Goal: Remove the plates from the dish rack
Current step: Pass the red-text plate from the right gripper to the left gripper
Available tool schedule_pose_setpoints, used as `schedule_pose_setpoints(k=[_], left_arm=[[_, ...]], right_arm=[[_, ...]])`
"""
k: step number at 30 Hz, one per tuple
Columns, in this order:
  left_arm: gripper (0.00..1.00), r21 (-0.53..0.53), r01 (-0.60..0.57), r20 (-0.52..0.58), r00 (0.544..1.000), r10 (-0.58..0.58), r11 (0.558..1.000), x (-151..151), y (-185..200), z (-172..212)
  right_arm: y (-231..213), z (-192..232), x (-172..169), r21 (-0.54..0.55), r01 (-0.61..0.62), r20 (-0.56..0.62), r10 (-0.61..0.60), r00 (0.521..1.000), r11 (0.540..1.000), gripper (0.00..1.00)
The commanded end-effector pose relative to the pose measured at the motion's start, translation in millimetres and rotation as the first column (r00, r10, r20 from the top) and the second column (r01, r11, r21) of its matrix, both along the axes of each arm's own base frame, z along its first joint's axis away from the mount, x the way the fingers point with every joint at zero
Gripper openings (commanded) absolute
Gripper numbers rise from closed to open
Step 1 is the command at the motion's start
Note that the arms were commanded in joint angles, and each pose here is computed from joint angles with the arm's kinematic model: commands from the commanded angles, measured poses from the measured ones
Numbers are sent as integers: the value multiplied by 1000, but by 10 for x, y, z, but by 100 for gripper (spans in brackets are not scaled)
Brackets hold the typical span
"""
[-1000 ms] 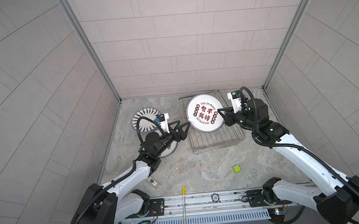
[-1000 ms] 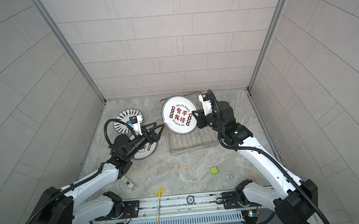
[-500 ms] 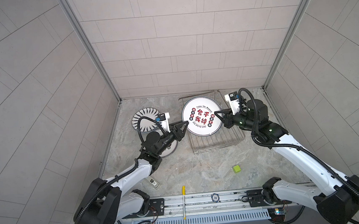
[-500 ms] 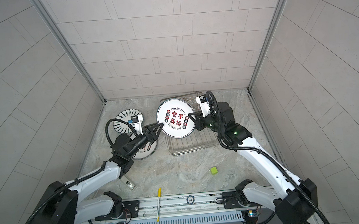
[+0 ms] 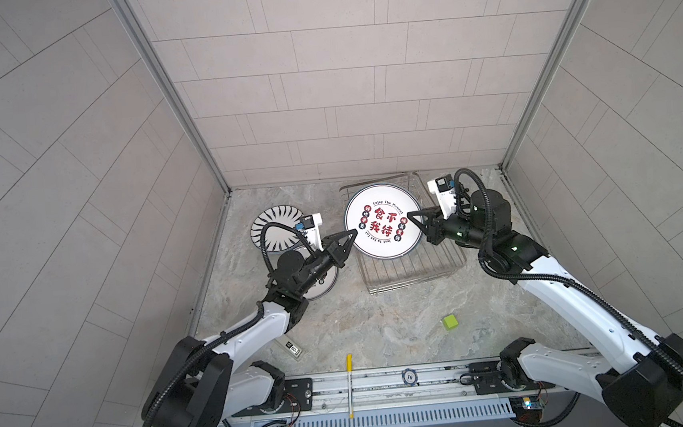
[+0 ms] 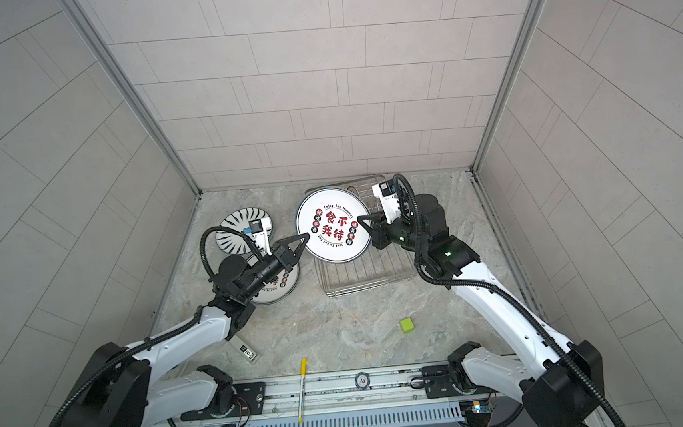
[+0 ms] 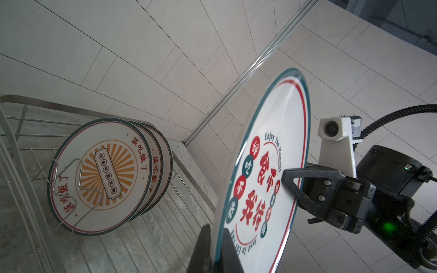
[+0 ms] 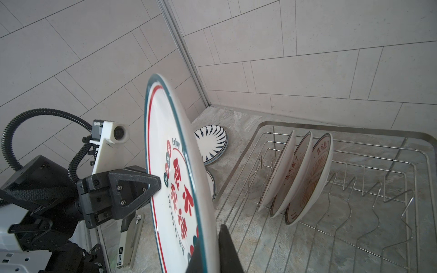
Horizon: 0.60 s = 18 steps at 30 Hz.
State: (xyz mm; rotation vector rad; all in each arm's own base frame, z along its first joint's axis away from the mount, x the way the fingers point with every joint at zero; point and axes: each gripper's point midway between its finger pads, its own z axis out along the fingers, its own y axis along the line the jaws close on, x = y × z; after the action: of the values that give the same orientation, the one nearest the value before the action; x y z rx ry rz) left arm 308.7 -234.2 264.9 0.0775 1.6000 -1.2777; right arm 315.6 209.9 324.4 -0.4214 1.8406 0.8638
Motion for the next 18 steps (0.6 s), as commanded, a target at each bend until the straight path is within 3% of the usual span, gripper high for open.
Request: schedule_pose_setpoints(k=[1, 14, 18], left_arm=[[0, -27, -6, 54, 999, 7, 1000, -12, 15, 168], [0, -75, -12, 19, 1000, 13, 997, 39, 43, 174], [0, -79, -22, 15, 1000, 23, 997, 47, 71, 172]], right_arm=[[55, 117, 26, 19, -17, 44, 16, 999, 1000, 0], [-10, -89, 156, -28, 47, 3, -47, 999, 998, 29], [-22, -127, 175, -38, 58, -4, -58, 998, 998, 62]])
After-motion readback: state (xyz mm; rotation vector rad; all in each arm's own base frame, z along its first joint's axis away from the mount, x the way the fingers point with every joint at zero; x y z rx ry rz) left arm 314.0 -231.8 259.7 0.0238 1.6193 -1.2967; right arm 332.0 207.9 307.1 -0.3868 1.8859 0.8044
